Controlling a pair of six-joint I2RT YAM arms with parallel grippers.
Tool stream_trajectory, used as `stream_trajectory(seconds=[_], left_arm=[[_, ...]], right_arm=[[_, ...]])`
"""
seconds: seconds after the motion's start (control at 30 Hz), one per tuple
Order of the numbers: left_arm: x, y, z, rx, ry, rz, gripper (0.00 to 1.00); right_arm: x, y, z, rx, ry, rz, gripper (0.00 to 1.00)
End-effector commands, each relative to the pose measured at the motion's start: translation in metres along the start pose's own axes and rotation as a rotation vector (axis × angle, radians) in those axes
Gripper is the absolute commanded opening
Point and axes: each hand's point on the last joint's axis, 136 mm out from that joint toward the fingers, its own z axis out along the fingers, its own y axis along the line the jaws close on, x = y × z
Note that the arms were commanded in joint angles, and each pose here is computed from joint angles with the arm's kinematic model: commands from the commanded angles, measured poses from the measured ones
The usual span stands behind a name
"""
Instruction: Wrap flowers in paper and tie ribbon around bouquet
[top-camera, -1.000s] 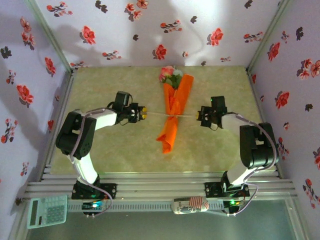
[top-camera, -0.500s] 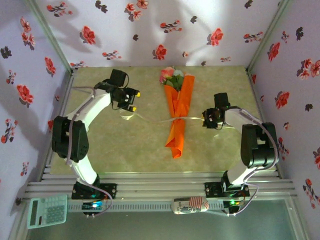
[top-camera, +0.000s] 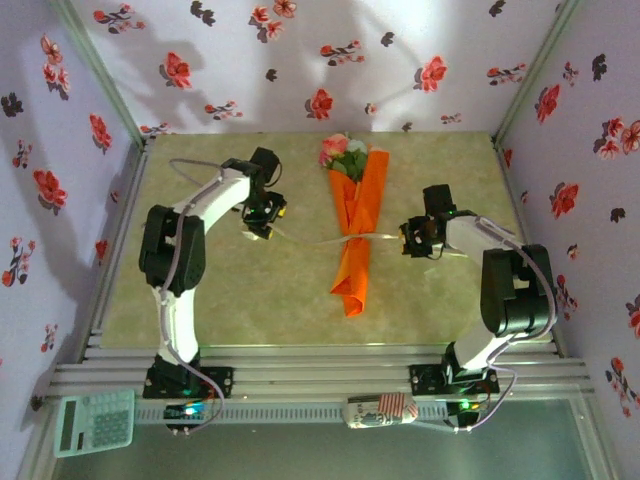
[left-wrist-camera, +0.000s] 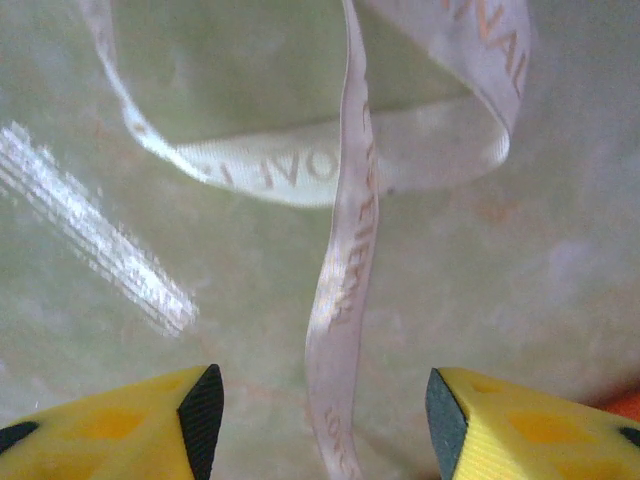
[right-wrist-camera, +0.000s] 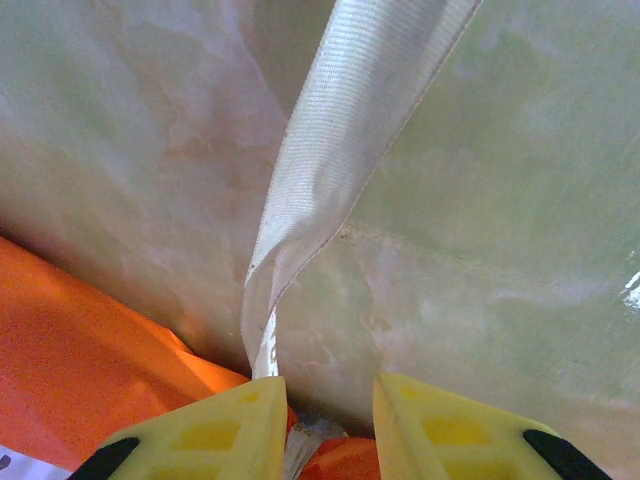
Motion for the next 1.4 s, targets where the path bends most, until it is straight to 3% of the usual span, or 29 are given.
stream_trajectory(seconds=[0.0, 0.5, 0.77, 0.9, 1.1, 1.23, 1.37], left_arm=[[-0.016, -0.003, 0.006, -0.040, -0.067, 0.035, 0.55], [-0.004, 0.008, 0.041, -0.140, -0.030, 0.070, 0.51], [0.008, -0.013, 0.056, -0.076, 0.009, 0.076, 0.32], [0.012, -0.010, 0.055, -0.088, 0.017, 0.091, 0.29], [0.015, -0.010, 0.057, -0.077, 0.031, 0.095, 0.30], [0.027, -0.012, 0.056, -0.076, 0.064, 0.102, 0.48], [0.036, -0.007, 0.054, -0.091, 0.076, 0.106, 0.50]], right_arm=[[0.000, -0.001, -0.001, 0.012, -0.012, -0.020, 0.30], [0.001, 0.003, 0.000, 0.004, -0.008, -0.022, 0.29], [0.002, -0.001, 0.002, 0.014, -0.006, -0.024, 0.29], [0.002, -0.001, 0.002, 0.011, -0.008, -0.024, 0.29], [0.002, 0.002, 0.002, 0.007, -0.009, -0.029, 0.28], [0.002, 0.000, 0.003, 0.011, -0.010, -0.029, 0.28], [0.002, -0.001, 0.003, 0.012, -0.011, -0.027, 0.28]])
